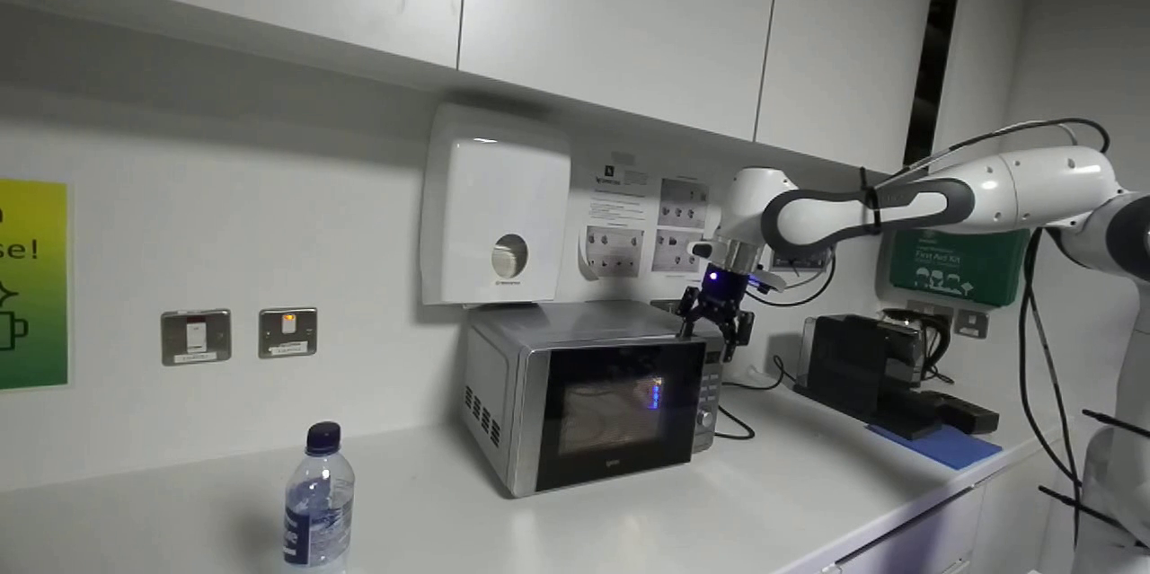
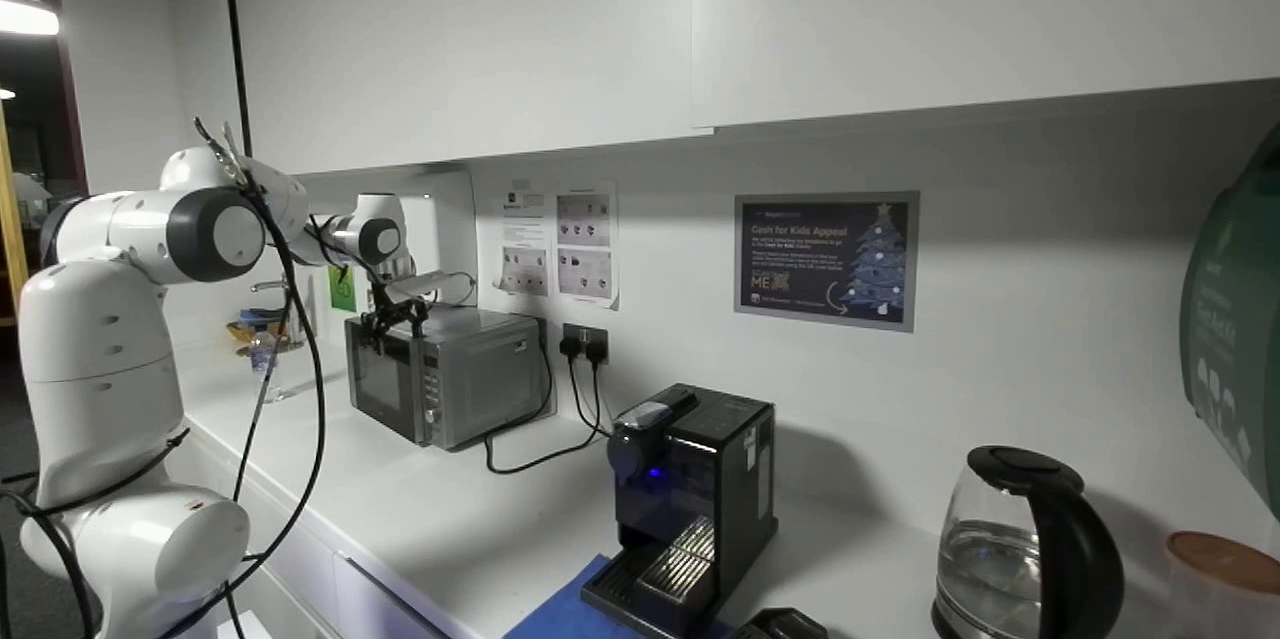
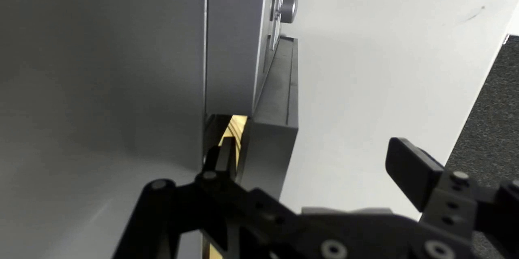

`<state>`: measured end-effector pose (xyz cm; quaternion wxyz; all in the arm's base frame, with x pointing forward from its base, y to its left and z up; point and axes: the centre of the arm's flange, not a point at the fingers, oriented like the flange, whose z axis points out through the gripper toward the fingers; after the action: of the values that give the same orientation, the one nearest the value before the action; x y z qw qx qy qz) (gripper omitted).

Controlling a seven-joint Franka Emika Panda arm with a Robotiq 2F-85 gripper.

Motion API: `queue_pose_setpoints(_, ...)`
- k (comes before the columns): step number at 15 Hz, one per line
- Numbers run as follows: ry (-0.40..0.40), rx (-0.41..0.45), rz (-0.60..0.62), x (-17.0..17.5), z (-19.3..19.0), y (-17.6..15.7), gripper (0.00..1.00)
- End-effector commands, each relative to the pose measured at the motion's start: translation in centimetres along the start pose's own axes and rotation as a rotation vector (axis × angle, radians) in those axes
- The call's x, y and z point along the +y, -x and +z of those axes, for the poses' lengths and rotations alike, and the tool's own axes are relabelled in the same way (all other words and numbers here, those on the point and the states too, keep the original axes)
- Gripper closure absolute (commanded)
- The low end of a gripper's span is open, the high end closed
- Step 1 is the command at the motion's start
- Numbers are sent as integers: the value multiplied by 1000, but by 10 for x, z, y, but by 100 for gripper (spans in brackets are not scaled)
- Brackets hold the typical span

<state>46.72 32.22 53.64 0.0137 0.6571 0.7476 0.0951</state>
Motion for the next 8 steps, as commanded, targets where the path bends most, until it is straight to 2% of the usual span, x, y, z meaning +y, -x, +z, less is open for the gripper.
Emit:
queue_pose_setpoints(1, 5, -2, 25, 1, -10, -9, 0)
queue_pose_setpoints(8, 35, -42, 108, -9, -19, -29, 0)
